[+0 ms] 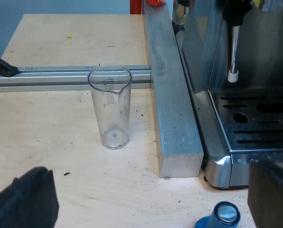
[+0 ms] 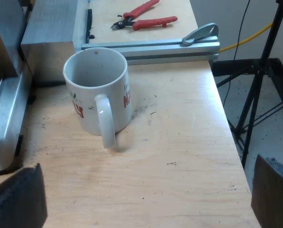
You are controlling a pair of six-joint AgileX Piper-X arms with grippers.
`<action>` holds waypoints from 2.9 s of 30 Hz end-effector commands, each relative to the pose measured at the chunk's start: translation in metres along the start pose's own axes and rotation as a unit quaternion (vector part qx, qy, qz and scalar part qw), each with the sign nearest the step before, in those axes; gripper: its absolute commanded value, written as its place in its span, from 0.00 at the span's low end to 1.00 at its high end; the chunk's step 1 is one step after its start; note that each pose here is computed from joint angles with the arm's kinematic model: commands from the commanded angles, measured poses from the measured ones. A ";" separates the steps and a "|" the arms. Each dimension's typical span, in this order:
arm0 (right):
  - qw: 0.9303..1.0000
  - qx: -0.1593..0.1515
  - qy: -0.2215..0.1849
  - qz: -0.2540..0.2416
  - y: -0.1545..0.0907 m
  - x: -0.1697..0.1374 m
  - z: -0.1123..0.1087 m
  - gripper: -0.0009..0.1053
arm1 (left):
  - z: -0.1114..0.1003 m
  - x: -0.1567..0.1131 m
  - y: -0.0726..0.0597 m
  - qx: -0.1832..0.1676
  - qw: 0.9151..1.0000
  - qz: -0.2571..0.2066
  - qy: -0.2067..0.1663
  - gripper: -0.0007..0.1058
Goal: Place mug into machine
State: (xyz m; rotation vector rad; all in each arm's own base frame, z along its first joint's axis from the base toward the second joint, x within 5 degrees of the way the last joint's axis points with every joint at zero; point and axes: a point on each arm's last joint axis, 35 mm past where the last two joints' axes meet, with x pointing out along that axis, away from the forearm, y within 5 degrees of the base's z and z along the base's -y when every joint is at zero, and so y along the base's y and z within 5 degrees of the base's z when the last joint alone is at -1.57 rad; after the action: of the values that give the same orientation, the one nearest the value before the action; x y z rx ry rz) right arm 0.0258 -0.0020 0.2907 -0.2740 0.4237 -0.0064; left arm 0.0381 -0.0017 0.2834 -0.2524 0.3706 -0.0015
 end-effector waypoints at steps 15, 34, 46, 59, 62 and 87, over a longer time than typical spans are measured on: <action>0.998 -0.013 0.013 0.060 -0.007 -0.017 0.034 0.84 | 0.023 -0.024 -0.018 0.015 0.984 -0.175 -0.007 0.77; 0.986 -0.017 0.108 0.127 -0.008 0.010 0.068 0.84 | 0.004 0.004 -0.046 0.107 0.877 -0.455 0.116 0.77; 0.986 -0.015 0.111 0.127 -0.003 0.028 0.056 0.84 | -0.027 0.036 -0.049 0.111 0.872 -0.468 0.092 0.77; 0.993 -0.013 0.022 0.112 0.021 0.105 -0.001 0.84 | -0.027 0.036 -0.049 0.111 0.872 -0.468 0.092 0.77; 0.994 -0.012 -0.016 0.110 0.026 0.118 -0.012 0.84 | -0.027 0.036 -0.049 0.111 0.872 -0.468 0.092 0.77; 0.993 -0.016 0.013 0.118 0.053 0.234 -0.059 0.84 | -0.027 0.036 -0.049 0.111 0.872 -0.468 0.092 0.77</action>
State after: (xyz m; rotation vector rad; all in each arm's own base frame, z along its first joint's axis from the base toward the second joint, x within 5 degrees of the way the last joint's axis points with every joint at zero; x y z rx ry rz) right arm 0.2046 0.0178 0.1256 -0.2469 0.5225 0.2222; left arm 0.0639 -0.0569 0.2553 -0.1872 0.4195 -1.0177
